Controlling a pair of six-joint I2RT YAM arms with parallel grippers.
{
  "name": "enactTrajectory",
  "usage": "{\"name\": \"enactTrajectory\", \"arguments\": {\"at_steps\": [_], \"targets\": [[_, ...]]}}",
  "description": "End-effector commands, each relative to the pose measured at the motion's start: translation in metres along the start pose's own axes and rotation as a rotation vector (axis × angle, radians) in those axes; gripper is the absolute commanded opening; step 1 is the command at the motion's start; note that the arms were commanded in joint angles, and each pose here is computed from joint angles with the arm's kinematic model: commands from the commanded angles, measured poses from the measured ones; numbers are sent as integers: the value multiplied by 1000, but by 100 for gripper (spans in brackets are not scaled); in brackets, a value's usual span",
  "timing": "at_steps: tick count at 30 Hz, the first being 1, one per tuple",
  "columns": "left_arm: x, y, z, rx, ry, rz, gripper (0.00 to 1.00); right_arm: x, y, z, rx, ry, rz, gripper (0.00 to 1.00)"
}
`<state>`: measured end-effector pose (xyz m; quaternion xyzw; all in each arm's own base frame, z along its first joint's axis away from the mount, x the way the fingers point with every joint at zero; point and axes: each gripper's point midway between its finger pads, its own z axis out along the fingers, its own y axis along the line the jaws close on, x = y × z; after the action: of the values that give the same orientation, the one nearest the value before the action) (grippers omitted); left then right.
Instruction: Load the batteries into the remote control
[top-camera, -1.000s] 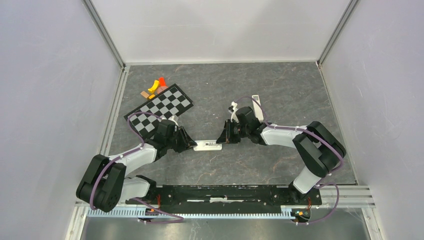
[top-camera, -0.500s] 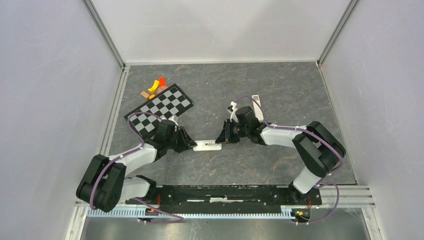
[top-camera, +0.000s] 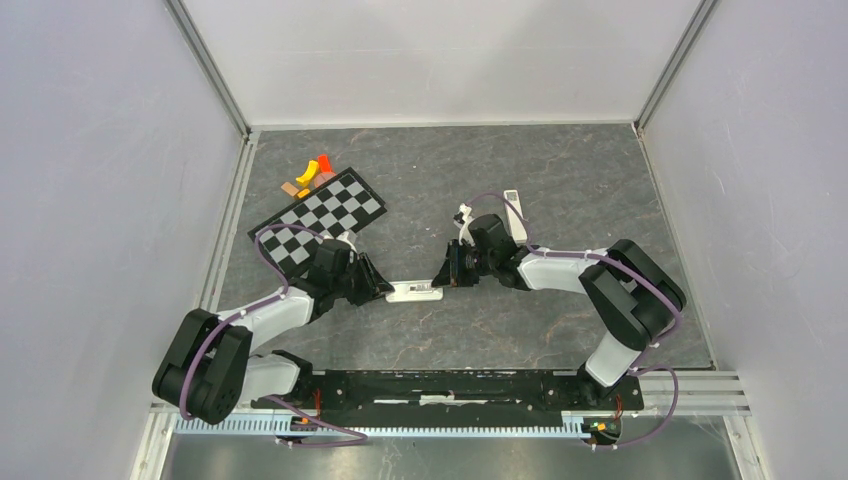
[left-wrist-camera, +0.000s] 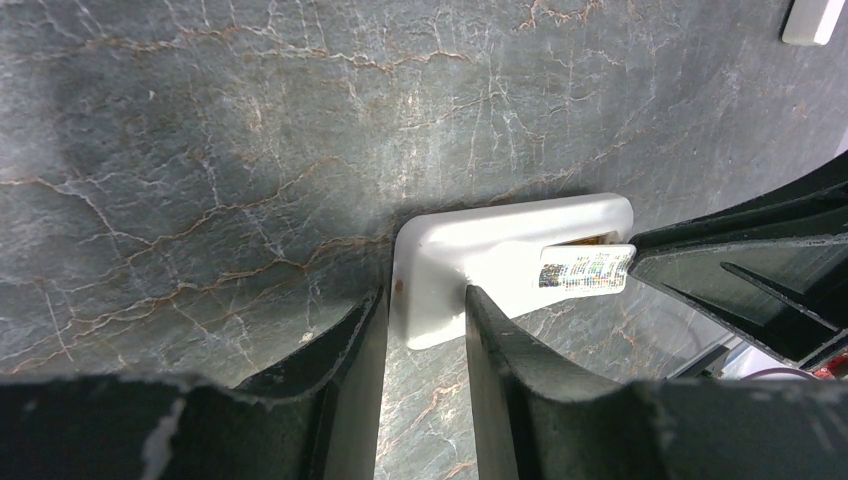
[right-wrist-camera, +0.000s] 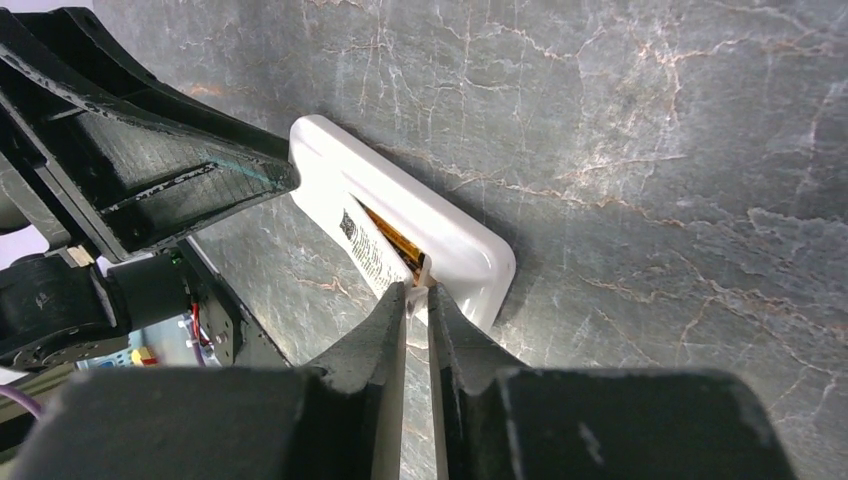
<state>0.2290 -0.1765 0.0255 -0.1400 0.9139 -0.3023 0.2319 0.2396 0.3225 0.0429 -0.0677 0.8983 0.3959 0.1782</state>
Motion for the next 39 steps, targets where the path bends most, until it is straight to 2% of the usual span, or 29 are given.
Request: {"name": "enactTrajectory", "arguments": {"at_steps": [1, 5, 13, 19, 29, 35, 39], "targets": [[-7, -7, -2, 20, -17, 54, 41, -21, 13, 1, -25, -76, -78, 15], [-7, -8, -2, 21, -15, 54, 41, -20, 19, 2, -55, -69, -82, 8], [-7, -8, -3, 22, -16, 54, 41, -15, 19, 3, -64, -54, -73, 6], [-8, -7, -4, 14, -24, 55, 42, -15, 6, -1, 15, -52, -94, 19], [-9, -6, -4, 8, -30, 58, 43, -31, 19, -13, 2, -123, -150, 26], [-10, -7, -4, 8, -33, 60, 43, -29, 47, -14, -142, -133, -172, 14], [-10, -6, -4, 8, -33, 59, 43, -20, 45, -5, -147, -88, -148, 11]]}}
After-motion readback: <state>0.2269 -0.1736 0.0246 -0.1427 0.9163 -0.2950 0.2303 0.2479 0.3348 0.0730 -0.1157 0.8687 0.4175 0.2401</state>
